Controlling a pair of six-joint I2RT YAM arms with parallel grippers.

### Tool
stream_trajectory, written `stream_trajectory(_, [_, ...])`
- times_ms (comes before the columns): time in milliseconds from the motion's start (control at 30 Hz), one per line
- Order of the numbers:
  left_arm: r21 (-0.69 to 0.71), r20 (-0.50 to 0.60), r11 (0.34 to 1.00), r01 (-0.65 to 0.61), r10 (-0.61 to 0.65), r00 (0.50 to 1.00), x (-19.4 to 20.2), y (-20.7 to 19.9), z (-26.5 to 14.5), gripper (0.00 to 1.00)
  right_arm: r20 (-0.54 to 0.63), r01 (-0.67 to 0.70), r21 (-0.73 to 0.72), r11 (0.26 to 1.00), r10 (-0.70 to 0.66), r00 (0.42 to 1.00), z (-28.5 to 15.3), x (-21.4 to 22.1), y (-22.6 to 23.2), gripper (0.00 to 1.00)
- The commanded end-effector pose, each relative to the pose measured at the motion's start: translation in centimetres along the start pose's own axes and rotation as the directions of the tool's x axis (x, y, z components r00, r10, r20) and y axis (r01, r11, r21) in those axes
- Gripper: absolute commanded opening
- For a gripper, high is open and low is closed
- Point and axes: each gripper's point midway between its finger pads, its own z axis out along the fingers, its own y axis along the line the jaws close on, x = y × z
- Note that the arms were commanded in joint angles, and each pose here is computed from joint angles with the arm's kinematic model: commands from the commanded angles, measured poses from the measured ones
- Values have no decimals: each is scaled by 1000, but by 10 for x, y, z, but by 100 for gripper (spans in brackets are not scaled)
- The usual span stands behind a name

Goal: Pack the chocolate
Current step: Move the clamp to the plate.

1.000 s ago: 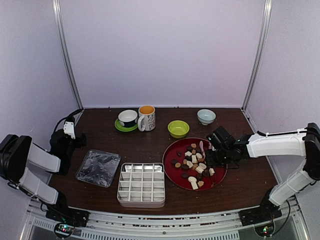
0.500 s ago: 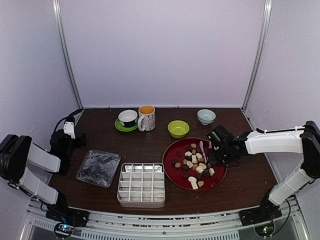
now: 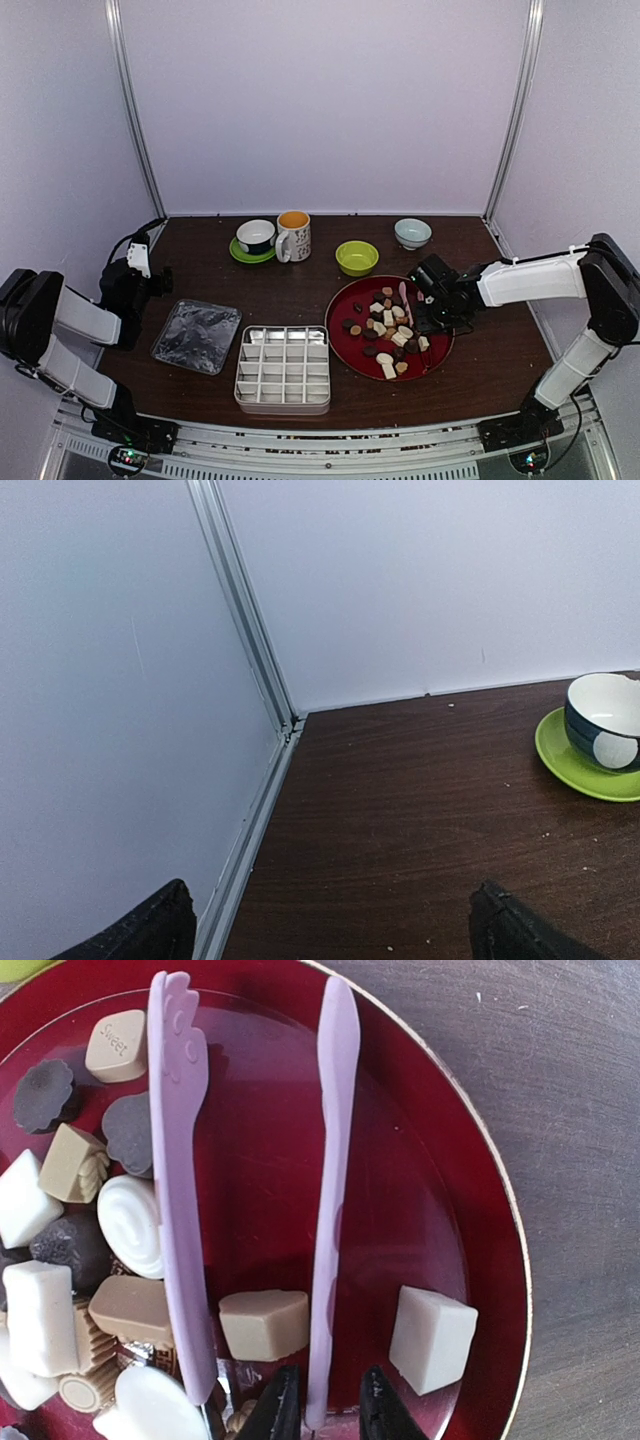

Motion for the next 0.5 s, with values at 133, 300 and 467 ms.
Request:
stream_trajectory(133, [-21, 37, 1000, 11, -10, 999, -12, 6, 3, 98, 17, -22, -16, 1000, 22, 1000, 6, -15, 8, 18])
stream_trajectory(300, [-23, 37, 1000, 10, -9, 999, -12, 6, 3, 98, 33, -16, -15, 1000, 16, 999, -4, -20, 6, 6])
stream_trajectory(467, [-22, 36, 1000, 10, -9, 999, -12, 6, 3, 98, 50, -7, -15, 1000, 7, 999, -22, -28, 3, 0])
